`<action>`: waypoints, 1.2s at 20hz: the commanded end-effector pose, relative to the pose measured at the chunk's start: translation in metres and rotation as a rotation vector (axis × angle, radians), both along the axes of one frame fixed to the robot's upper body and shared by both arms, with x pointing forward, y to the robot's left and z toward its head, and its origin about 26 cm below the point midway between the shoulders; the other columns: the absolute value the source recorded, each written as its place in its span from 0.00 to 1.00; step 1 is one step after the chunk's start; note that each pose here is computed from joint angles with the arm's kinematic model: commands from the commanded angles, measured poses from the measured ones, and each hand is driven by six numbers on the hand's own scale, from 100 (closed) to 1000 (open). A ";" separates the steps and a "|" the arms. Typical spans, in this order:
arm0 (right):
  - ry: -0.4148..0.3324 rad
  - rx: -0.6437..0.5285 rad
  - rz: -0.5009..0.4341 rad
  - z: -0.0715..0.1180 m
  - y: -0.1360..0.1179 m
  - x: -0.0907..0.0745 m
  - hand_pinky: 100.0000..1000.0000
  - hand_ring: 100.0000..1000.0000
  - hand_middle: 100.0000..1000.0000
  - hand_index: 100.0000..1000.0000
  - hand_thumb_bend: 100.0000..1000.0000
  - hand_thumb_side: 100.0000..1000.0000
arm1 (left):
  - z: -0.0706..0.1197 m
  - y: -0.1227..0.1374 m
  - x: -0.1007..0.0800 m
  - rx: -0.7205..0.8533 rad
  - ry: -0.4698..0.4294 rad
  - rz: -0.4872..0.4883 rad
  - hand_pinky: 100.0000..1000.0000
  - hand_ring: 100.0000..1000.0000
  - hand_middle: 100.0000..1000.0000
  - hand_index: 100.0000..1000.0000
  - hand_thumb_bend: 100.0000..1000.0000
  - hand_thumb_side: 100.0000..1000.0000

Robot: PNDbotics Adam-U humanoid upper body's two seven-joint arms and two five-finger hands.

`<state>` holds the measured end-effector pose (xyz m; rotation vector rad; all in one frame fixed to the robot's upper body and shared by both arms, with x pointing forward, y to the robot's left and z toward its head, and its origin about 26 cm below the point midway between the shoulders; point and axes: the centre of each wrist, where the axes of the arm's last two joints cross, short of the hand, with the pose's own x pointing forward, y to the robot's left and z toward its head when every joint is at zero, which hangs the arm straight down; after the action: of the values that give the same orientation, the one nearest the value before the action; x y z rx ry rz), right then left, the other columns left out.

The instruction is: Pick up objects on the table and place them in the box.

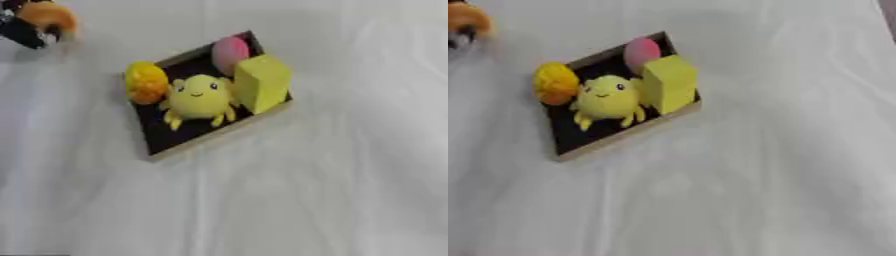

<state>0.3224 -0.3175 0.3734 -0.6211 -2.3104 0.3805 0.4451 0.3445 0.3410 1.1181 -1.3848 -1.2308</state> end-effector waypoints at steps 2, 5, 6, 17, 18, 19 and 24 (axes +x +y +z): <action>-0.028 -0.008 -0.015 0.010 -0.004 -0.005 0.78 0.66 0.57 0.75 0.00 1.00 | 0.028 -0.012 -0.022 0.063 -0.085 -0.092 0.75 0.66 0.52 0.65 0.00 0.00; -0.023 -0.009 -0.007 0.009 -0.003 -0.004 0.78 0.67 0.57 0.75 0.00 1.00 | 0.032 -0.037 -0.033 0.114 -0.106 -0.209 0.75 0.66 0.52 0.65 0.00 0.00; -0.020 -0.010 -0.004 0.009 -0.002 -0.004 0.78 0.67 0.57 0.75 0.00 1.00 | 0.033 -0.047 -0.038 0.125 -0.107 -0.256 0.75 0.66 0.53 0.65 0.00 0.00; -0.012 -0.012 0.033 0.009 0.007 -0.002 0.78 0.67 0.57 0.75 0.00 0.99 | 0.027 -0.135 -0.077 0.116 -0.015 -0.641 0.75 0.67 0.53 0.67 0.00 0.00; -0.010 -0.012 0.035 0.009 0.007 -0.001 0.78 0.67 0.57 0.75 0.00 0.99 | 0.025 -0.141 -0.079 0.110 0.001 -0.666 0.75 0.67 0.54 0.68 0.00 0.00; -0.009 -0.012 0.036 0.009 0.008 -0.001 0.78 0.67 0.57 0.75 0.00 0.99 | 0.024 -0.146 -0.080 0.101 0.017 -0.686 0.75 0.67 0.54 0.68 0.00 0.00; -0.010 -0.011 0.047 0.009 0.011 -0.001 0.78 0.67 0.57 0.75 0.00 0.99 | 0.013 -0.162 -0.077 0.064 0.092 -0.731 0.75 0.69 0.55 0.70 0.00 0.00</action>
<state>0.3262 -0.3052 0.3730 -0.5593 -2.3126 0.4094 0.3725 0.1849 0.3443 0.5736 -1.7386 -1.8114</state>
